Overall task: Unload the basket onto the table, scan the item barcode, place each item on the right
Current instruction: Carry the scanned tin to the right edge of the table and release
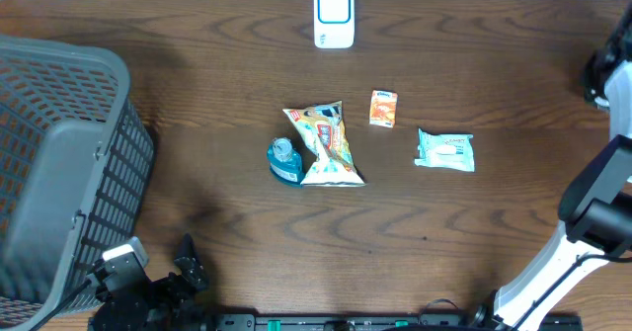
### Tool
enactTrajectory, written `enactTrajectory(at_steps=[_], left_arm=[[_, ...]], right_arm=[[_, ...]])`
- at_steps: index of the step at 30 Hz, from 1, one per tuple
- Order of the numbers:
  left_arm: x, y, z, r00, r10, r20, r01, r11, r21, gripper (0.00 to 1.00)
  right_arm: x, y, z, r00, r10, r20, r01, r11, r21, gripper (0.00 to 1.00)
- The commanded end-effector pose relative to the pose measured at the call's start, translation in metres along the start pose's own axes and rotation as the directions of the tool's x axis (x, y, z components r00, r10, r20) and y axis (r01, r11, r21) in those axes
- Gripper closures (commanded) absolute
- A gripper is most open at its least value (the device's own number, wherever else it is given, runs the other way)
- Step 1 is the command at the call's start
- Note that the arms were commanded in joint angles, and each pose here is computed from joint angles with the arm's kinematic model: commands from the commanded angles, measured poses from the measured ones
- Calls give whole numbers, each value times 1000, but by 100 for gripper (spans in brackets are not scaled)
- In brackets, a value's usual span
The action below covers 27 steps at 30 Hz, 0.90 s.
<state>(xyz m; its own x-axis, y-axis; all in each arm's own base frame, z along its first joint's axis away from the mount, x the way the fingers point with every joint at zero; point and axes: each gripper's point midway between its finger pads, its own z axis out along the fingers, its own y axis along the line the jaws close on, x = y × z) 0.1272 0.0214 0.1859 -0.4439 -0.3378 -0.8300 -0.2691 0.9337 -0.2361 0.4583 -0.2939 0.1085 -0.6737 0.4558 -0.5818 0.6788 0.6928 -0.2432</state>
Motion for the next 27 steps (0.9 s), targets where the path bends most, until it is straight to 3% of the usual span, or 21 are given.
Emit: enactTrajectory(at_steps=[1, 8, 11, 13, 14, 19, 21, 27], left_arm=[[-2, -1, -2, 1000, 16, 11, -16, 1000, 10, 1], [-2, -1, -2, 1000, 16, 11, -16, 1000, 10, 1], [-2, -1, -2, 1000, 16, 11, -16, 1000, 10, 1], [-2, -1, -2, 1000, 16, 11, -16, 1000, 10, 1], [-2, -1, -2, 1000, 16, 11, -16, 1000, 10, 1], [-2, -1, -2, 1000, 16, 11, -16, 1000, 10, 1], [-2, -1, -2, 1000, 16, 11, -16, 1000, 10, 1], [-2, -1, -2, 1000, 16, 11, -16, 1000, 10, 1]], right_arm=[[18, -11, 19, 999, 40, -32, -40, 999, -4, 59], [70, -83, 67, 987, 153, -50, -141, 973, 184, 53], [85, -103, 74, 967, 239, -85, -220, 957, 191, 32], [86, -101, 74, 962, 254, -105, -237, 959, 153, 4], [85, -96, 72, 952, 284, -115, -271, 955, 122, 1], [64, -55, 45, 910, 384, -158, -401, 911, -93, 1], [47, -26, 15, 880, 432, -198, -472, 846, -249, 1], [10, 10, -56, 885, 426, -186, -461, 748, -478, 1]])
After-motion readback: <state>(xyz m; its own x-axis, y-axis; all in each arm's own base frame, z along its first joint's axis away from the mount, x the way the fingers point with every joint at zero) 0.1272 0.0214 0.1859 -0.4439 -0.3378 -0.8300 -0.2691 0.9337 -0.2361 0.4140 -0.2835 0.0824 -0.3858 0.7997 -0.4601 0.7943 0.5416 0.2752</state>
